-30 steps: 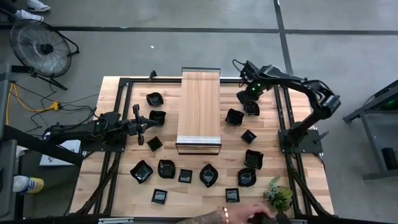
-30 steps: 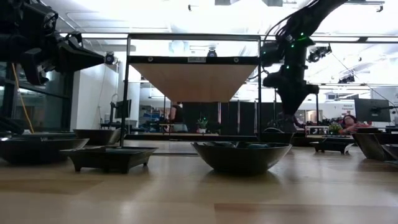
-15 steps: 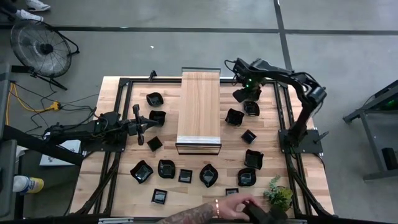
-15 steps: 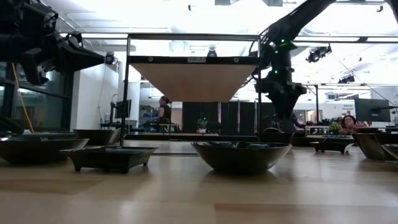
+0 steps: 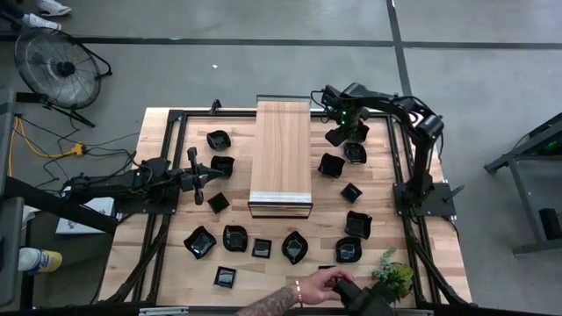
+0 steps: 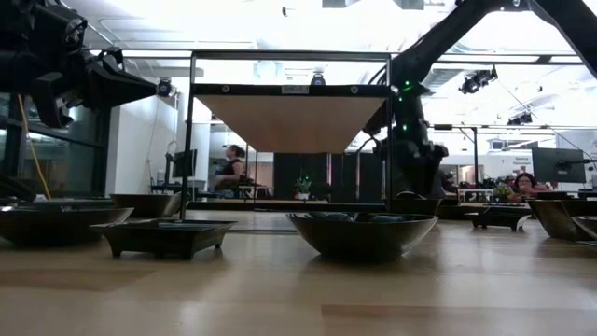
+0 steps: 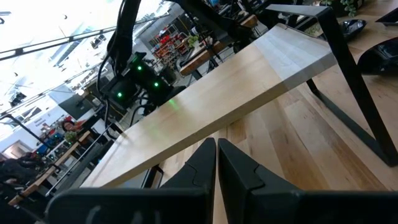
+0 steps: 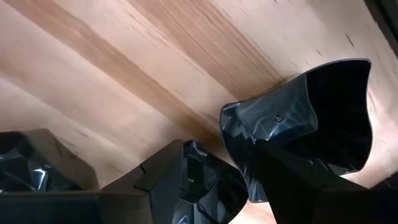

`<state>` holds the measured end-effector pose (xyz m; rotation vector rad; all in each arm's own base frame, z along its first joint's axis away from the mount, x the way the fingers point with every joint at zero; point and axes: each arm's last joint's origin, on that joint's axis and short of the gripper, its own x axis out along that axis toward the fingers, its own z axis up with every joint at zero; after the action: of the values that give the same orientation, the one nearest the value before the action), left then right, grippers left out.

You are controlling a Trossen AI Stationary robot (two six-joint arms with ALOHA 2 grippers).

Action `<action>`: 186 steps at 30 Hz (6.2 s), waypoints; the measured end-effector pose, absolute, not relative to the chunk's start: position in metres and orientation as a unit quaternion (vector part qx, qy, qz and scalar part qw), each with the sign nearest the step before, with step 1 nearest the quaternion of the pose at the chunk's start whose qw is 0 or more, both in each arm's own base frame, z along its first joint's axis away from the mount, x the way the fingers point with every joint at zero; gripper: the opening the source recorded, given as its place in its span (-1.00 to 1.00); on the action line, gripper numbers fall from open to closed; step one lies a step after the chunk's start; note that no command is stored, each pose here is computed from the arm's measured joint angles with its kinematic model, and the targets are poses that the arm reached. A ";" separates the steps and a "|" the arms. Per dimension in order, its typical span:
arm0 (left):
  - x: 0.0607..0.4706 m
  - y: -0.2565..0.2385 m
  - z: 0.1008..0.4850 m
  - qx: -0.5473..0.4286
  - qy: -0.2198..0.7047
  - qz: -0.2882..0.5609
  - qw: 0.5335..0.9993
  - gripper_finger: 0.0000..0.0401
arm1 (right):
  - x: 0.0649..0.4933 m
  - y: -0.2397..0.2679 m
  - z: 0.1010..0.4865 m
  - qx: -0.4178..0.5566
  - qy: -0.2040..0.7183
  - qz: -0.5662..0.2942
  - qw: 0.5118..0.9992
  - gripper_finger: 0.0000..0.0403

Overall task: Pick & Place Mini shaped plates
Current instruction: Put the distorted square plate on the shelf

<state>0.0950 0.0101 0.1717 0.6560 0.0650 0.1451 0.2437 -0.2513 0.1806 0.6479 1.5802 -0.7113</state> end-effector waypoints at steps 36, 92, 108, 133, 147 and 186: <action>0.095 0.010 0.172 0.322 0.031 0.069 0.944 -0.94 | 0.240 -0.258 0.159 0.258 0.703 -0.290 0.596 -0.33; 0.095 0.010 0.172 0.322 0.031 0.068 0.944 -0.94 | 0.238 -0.256 0.189 0.246 0.712 -0.269 0.600 -1.00; 0.095 0.010 0.172 0.322 0.031 0.068 0.944 -0.94 | 0.260 -0.260 0.265 0.141 0.716 -0.233 0.643 -1.00; 0.095 0.010 0.172 0.322 0.031 0.068 0.944 -0.94 | 0.327 -0.181 0.333 -0.044 0.675 -0.129 0.725 -1.00; 0.095 0.010 0.172 0.322 0.031 0.068 0.944 -0.94 | 0.365 -0.140 0.337 -0.250 0.621 -0.011 0.742 -1.00; 0.095 0.010 0.172 0.322 0.029 0.065 0.944 -0.94 | 0.397 -0.163 0.307 -0.455 0.578 0.112 0.668 -1.00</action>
<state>0.0951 0.0097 0.1718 0.6561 0.0601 0.1328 0.3969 -0.1632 0.3073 -1.0260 1.3028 0.2531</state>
